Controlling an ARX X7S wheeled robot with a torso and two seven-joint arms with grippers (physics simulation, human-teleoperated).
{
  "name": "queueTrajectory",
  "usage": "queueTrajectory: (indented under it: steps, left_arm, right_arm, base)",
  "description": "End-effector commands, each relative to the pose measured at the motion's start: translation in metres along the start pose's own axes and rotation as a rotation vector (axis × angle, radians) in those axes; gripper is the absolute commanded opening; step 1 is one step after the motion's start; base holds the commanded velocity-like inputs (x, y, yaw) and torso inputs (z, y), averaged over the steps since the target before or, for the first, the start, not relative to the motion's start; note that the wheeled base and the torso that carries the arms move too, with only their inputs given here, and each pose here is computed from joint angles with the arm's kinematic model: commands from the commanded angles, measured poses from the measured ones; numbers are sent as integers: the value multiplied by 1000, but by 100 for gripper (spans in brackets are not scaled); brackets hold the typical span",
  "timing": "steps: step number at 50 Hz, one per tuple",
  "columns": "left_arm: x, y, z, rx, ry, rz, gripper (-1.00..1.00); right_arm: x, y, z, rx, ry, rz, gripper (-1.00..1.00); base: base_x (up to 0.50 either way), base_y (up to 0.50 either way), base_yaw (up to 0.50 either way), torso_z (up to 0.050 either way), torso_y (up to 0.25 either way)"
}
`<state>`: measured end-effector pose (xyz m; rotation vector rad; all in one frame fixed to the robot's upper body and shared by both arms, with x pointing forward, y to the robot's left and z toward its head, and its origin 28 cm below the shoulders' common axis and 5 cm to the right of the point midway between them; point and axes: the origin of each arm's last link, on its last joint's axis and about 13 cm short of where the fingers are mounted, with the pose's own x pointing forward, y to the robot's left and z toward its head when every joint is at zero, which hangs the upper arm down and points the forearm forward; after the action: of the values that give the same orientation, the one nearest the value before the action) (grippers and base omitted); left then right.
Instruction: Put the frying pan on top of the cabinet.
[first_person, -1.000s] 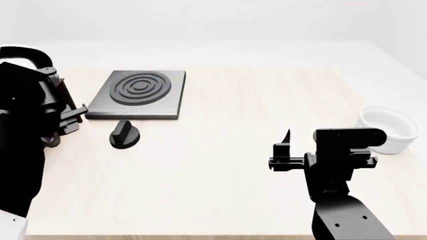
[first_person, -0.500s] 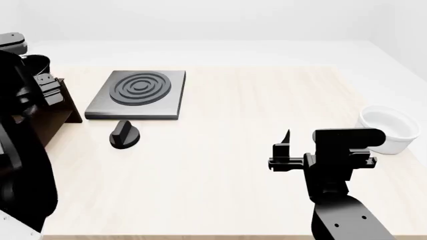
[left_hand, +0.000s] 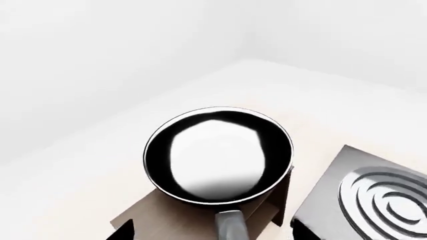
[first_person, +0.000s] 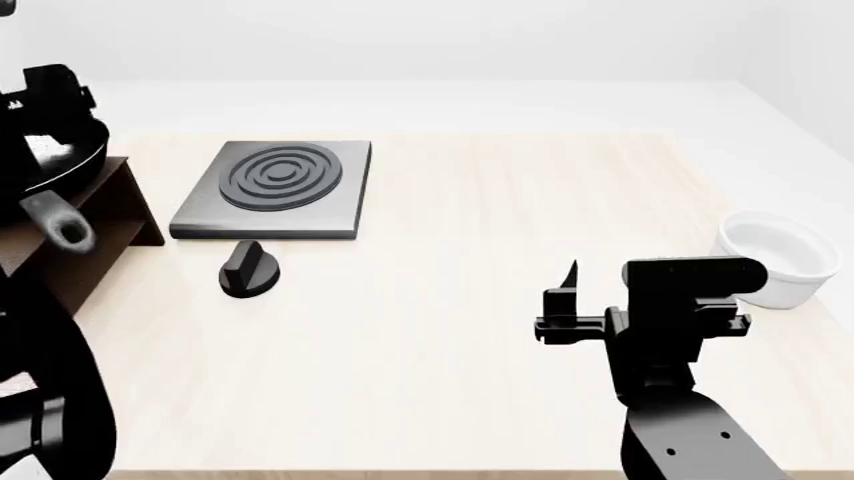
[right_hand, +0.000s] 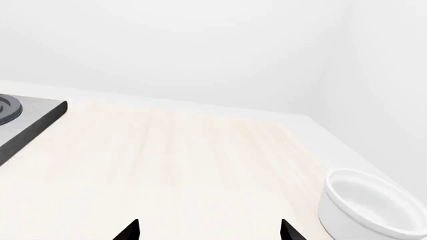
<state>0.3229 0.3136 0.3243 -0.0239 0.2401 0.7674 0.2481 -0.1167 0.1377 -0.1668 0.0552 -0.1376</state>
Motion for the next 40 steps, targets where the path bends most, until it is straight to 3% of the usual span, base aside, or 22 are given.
queueTrajectory:
  steps: [1, 8, 12, 13, 14, 16, 19, 25, 27, 30, 34, 38, 40]
  left_arm:
    - [-27, 3, -3, 30, -130, -182, 100]
    - [-53, 7, -16, 50, -130, -368, 100]
    - [-74, 11, -32, 60, -135, -571, 100]
    - [-81, 12, -39, 99, -174, -611, 100]
    - [-87, 14, -45, 86, -216, -635, 100]
    - [-96, 17, -54, 113, -215, -709, 100]
    - [-109, 22, -70, 107, -252, -788, 100]
    - [-120, 29, -94, 85, -280, -877, 100]
    - [-125, 30, -105, 89, -336, -876, 100]
    - [-128, 29, -117, 102, -295, -931, 100]
    - [-126, 26, -125, 36, -253, -960, 100]
    - [-122, 24, -135, -52, -136, -1067, 100]
    - [-120, 21, -140, -53, -132, -1076, 100]
  right_arm:
    - [0, 0, 0, 0, 0, 1, 100]
    - [0, 0, 1, 2, -2, 1, 100]
    - [-1, -1, 1, 5, -5, 0, 100]
    - [-1, -1, 2, 5, -6, -1, 100]
    - [-1, -1, 2, 7, -7, -1, 100]
    - [-1, -2, 2, 7, -10, -1, 100]
    - [-3, -2, 4, 8, -19, -1, 100]
    - [-4, -2, 5, 8, -27, 1, 100]
    - [-4, -2, 5, 8, -29, 2, 100]
    - [-6, -1, 6, 4, -34, 5, 100]
    - [-7, -2, 7, 6, -42, 6, 100]
    - [-8, -2, 8, 9, -49, 7, 100]
    - [-8, -2, 9, 11, -52, 7, 100]
  base:
    - [0, 0, 0, 0, 0]
    - [0, 0, 0, 0, 0]
    - [0, 0, 0, 0, 0]
    - [0, 0, 0, 0, 0]
    - [0, 0, 0, 0, 0]
    - [0, 0, 0, 0, 0]
    - [0, 0, 0, 0, 0]
    - [0, 0, 0, 0, 0]
    - [0, 0, 0, 0, 0]
    - [0, 0, 0, 0, 0]
    - [0, 0, 0, 0, 0]
    - [0, 0, 0, 0, 0]
    - [0, 0, 0, 0, 0]
